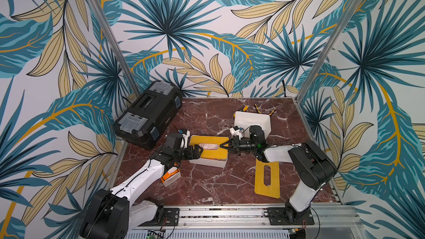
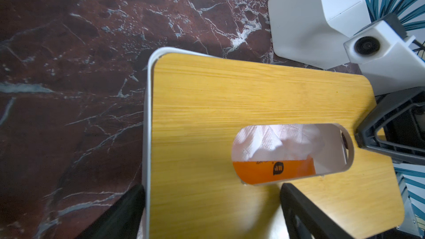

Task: Put the tissue paper into the tissue box
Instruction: Close the box lid on the tissue box.

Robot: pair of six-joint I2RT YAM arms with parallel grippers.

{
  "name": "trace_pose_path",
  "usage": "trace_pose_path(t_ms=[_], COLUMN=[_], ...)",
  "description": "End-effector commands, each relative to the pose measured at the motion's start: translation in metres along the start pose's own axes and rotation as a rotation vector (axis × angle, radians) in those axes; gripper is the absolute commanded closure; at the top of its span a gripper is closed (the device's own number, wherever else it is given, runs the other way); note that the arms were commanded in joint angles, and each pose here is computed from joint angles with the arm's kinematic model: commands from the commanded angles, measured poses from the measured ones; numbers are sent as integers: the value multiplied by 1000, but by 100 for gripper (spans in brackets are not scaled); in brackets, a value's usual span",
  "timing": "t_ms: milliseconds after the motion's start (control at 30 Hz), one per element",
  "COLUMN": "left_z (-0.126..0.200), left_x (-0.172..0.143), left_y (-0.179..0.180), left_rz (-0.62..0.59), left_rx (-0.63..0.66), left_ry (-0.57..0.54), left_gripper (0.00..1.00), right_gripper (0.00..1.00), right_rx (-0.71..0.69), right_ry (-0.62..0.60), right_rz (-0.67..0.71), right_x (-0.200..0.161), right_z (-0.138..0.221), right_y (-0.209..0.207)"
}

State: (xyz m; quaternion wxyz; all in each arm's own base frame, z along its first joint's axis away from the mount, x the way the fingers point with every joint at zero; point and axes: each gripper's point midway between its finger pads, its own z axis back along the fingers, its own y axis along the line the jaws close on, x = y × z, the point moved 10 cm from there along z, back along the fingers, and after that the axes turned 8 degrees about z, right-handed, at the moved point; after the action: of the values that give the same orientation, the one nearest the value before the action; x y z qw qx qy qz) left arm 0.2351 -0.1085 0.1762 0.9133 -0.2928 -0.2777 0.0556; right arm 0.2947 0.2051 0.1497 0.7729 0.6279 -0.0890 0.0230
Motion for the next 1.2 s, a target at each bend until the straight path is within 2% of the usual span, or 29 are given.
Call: trace_pose_path(t_ms=[0, 800, 1167], left_z=[2, -12, -15], left_x=[14, 23, 25], left_y=[-15, -12, -9], left_rz=[-40, 5, 3], left_rx=[-60, -25, 11], left_ry=[-14, -38, -45], left_gripper=[5, 7, 14], right_gripper=[100, 100, 100], right_rx=[-6, 6, 6], right_ry=[12, 23, 28], right_rz=[-5, -31, -46], right_x=[-4, -5, -8], right_z=[-7, -18, -21], right_y=[-8, -25, -34])
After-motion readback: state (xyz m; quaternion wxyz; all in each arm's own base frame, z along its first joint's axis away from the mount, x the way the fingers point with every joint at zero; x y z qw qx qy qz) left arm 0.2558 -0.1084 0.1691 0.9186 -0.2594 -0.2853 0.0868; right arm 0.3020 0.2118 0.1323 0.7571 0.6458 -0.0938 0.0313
